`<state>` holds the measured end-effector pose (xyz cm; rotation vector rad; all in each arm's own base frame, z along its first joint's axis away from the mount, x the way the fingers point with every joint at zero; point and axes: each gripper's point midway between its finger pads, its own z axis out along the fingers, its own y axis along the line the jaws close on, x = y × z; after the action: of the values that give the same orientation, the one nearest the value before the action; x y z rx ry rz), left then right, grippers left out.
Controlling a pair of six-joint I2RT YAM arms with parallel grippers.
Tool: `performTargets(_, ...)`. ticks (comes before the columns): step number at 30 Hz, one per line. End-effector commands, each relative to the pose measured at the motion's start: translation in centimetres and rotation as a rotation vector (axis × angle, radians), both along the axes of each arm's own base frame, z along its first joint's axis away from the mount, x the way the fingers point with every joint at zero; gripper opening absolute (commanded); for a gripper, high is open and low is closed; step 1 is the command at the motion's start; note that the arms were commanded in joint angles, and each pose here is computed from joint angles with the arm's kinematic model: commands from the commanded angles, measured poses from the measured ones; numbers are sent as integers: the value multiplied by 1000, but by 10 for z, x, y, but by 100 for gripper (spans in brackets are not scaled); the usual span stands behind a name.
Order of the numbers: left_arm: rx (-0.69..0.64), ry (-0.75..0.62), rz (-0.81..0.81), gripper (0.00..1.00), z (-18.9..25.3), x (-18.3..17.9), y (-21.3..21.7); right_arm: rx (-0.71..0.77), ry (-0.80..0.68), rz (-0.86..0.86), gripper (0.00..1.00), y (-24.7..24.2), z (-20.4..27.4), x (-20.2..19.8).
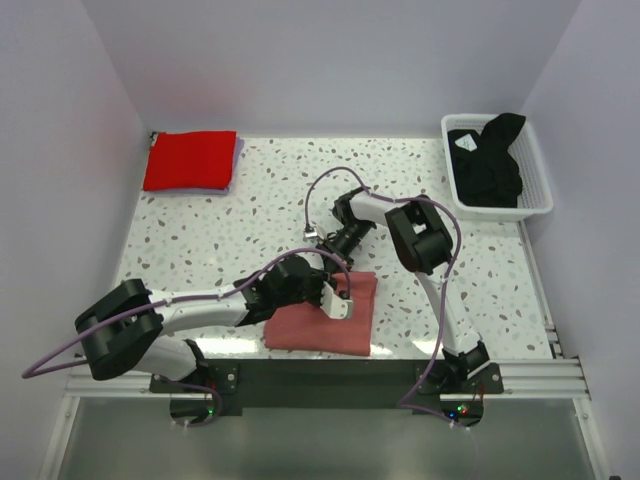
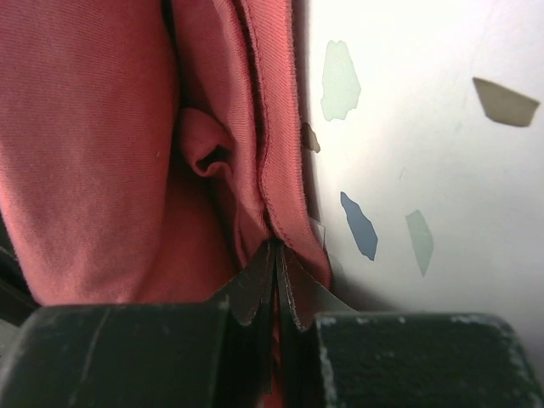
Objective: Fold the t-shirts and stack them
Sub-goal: Fold the tshirt
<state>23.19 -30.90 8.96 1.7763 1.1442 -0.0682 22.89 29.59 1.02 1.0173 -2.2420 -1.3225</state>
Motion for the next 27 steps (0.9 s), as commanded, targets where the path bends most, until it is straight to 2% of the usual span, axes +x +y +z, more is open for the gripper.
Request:
performTargets(1, -133, -129, -8, 0, 50, 14, -20, -2, -53, 42, 4, -6, -13, 3)
performTargets(9, -146, -146, -7, 0, 50, 18, -24, 0, -56, 51, 4, -5, -12, 6)
performTargets(16, -84, -147, 34, 0, 20, 28, -14, -6, -86, 57, 6, -5, -5, 12)
performTargets(17, -76, -145, 33, 3, 18, 28, -14, -11, -95, 58, 7, -5, -4, 13)
performTargets(18, -77, -144, 35, 16, 18, 29, -14, -12, -110, 61, 7, -5, -3, 17)
performTargets(20, -68, -149, 66, 33, 20, 32, -9, -38, -148, 74, 9, -7, -2, 22)
performTargets(23, -70, -124, 87, 46, 30, 31, -1, -76, -234, 95, 11, -11, 0, 36)
performTargets(27, -107, 3, 54, 54, 53, 13, 6, -108, -390, 112, 15, -8, 17, 71)
